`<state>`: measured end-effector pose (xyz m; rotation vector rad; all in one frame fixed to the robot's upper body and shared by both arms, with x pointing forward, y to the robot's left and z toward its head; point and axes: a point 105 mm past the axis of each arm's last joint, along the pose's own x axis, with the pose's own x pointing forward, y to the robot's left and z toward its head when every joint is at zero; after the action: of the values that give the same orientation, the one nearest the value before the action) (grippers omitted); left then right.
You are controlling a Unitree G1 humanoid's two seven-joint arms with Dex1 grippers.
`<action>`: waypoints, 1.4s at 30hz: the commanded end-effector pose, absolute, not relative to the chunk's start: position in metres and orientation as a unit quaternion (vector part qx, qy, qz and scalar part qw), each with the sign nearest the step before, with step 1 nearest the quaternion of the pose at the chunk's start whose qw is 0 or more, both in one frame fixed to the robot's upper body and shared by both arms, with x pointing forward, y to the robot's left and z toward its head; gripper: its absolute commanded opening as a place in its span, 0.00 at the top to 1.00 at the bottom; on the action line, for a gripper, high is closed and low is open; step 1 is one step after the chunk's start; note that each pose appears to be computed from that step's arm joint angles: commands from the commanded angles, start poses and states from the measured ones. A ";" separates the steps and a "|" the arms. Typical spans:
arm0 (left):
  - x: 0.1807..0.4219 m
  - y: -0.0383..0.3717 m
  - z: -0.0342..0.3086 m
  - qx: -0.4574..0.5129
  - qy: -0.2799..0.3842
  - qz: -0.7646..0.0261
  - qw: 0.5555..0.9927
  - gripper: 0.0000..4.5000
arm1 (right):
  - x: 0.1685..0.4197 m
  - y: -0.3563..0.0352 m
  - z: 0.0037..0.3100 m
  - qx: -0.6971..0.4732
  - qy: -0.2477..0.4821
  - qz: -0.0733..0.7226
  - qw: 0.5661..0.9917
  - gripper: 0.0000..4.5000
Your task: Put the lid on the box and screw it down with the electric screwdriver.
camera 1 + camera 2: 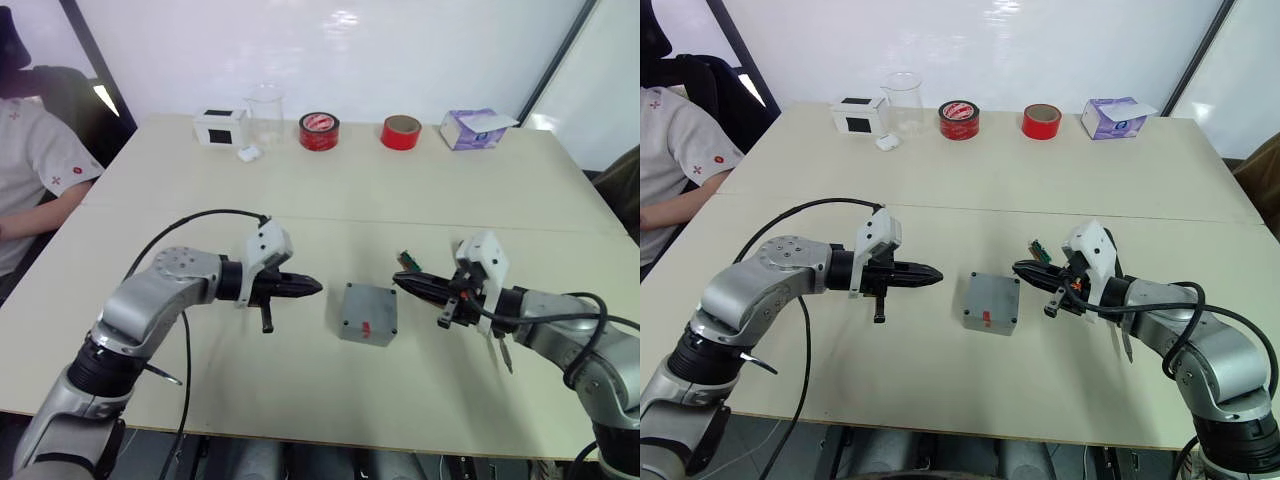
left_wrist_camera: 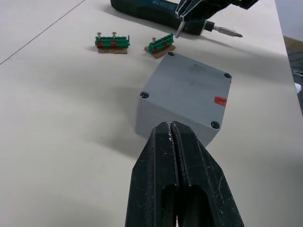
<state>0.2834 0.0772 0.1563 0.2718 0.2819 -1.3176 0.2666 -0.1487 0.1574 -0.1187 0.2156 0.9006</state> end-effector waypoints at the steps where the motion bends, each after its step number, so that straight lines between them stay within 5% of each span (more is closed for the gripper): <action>1: 0.280 0.077 0.165 0.131 0.111 -0.609 0.774 1.00 | 0.263 -0.145 0.158 -0.067 0.096 0.443 0.889 0.99; 36: 0.281 0.075 0.164 0.133 0.107 -0.606 0.777 1.00 | 0.275 -0.154 0.139 -0.090 0.108 0.428 0.893 0.99; 42: 0.280 0.074 0.165 0.133 0.106 -0.607 0.776 1.00 | 0.276 -0.157 0.140 -0.092 0.108 0.425 0.894 0.54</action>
<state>0.2820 0.0765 0.1551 0.2728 0.2775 -1.3032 0.2746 -0.1566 0.1306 -0.1700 0.2584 0.8790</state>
